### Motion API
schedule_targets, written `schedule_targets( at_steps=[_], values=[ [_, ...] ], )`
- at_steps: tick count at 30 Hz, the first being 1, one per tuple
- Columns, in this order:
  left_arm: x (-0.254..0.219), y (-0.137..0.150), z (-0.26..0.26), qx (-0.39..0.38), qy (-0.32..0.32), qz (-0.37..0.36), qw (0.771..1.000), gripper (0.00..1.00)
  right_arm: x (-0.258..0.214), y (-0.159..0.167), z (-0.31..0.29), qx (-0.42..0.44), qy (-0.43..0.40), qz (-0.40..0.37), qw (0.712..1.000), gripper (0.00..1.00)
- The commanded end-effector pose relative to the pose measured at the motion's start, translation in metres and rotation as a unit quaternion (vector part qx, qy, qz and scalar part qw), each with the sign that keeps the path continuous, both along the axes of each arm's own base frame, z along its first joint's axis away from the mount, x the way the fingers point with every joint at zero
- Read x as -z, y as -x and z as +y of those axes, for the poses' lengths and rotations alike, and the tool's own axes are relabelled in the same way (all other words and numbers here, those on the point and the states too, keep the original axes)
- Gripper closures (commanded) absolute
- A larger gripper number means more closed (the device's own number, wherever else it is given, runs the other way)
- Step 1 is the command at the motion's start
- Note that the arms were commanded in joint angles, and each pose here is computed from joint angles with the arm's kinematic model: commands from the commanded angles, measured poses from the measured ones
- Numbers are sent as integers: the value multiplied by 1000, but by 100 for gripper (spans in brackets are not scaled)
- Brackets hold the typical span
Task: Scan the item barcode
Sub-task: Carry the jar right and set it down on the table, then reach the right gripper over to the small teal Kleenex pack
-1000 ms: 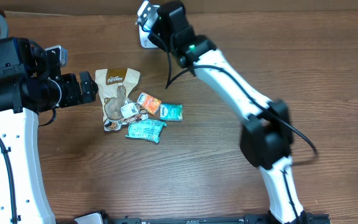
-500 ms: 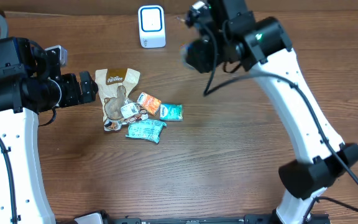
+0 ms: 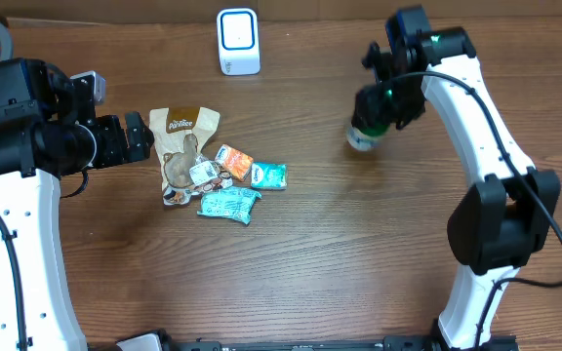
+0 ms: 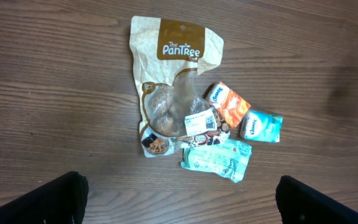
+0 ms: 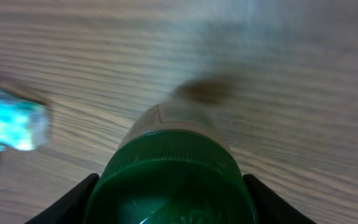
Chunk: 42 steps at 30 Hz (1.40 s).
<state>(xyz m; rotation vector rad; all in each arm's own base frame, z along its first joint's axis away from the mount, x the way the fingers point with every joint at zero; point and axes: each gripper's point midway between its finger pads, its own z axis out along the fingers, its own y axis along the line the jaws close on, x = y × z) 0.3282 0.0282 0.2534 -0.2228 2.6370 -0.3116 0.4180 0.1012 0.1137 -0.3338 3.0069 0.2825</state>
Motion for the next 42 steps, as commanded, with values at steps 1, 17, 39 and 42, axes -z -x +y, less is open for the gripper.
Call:
schedule_targets(
  at_steps=[1, 17, 39, 42],
  values=[
    [-2, -1, -4, 3, 8, -3, 1000, 0, 22, 5, -6, 17, -8, 19, 1000, 47],
    [-2, -1, -4, 3, 8, -3, 1000, 0, 38, -3, -24, 26, 31, 1, 999, 28],
    [-2, -1, -4, 3, 8, -3, 1000, 0, -71, -21, -20, 60, 26, -58, 996, 0],
    [-2, -1, -4, 3, 8, -3, 1000, 0, -93, -15, 6, 61, -37, -53, 996, 0]
  ],
)
